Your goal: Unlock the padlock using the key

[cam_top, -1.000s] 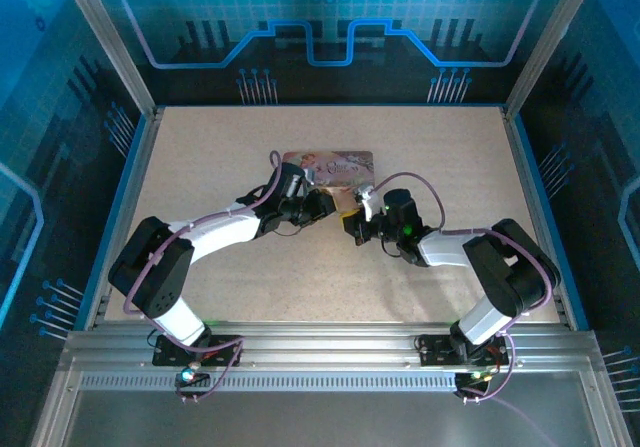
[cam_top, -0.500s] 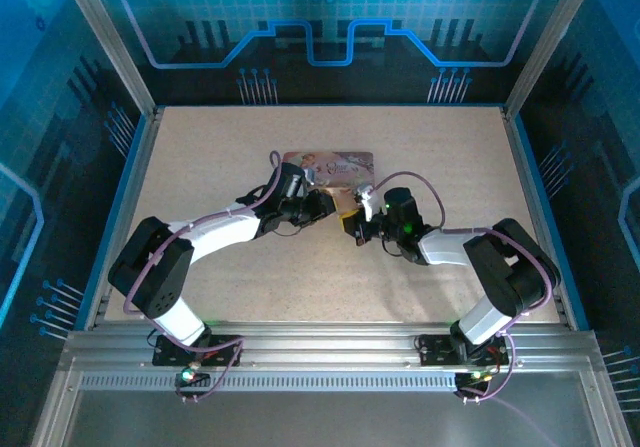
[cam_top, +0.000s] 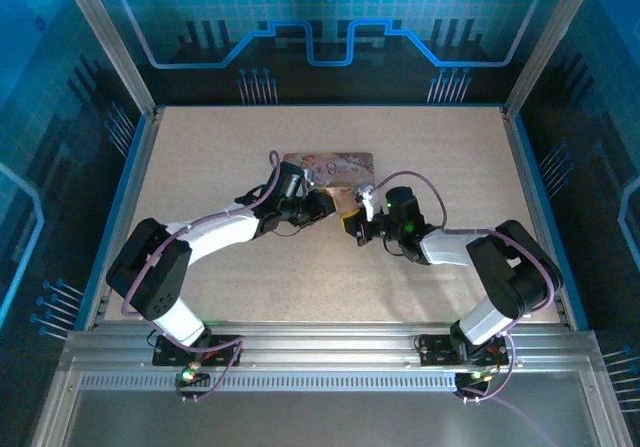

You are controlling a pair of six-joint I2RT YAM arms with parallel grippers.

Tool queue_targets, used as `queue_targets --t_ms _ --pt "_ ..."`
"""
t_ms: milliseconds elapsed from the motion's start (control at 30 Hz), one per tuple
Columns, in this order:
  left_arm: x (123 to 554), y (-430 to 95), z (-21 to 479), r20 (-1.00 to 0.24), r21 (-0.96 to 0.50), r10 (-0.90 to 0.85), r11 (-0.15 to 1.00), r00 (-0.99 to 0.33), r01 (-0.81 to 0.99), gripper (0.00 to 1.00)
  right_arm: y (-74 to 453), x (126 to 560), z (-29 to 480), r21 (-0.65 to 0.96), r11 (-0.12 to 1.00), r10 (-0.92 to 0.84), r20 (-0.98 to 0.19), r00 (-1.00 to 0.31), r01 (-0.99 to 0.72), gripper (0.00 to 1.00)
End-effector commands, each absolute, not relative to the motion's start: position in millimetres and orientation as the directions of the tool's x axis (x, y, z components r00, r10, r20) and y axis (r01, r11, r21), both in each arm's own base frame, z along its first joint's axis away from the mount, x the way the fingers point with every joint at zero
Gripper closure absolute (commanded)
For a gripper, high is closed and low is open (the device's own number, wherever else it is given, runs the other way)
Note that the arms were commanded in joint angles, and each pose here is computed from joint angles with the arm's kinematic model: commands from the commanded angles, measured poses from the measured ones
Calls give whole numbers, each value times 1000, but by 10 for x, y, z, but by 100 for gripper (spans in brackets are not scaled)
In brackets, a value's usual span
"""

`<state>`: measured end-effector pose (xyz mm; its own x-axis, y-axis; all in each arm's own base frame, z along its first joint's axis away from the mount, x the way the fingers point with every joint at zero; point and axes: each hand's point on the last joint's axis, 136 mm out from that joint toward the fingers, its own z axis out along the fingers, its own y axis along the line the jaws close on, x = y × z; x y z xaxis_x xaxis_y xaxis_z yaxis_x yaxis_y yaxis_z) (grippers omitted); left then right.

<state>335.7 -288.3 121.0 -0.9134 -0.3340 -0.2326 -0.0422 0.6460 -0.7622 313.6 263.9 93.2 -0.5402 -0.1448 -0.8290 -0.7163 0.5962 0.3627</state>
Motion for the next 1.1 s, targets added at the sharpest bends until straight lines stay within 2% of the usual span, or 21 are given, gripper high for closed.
queue_targets --t_ms 0,633,1067 --pt "3155 -3073 1480 -212 -810 -233 585 -949 38 82 2700 3331 1458 302 559 -71 -911 -407 -773 100" --pt "3165 -3066 1461 -209 -808 -233 589 -950 33 82 2715 3387 1478 332 520 -64 -903 -424 -787 100" --pt "3249 -3048 1534 -203 -826 -285 564 -937 8 82 2692 3288 1242 358 536 -75 -882 -465 -765 100"
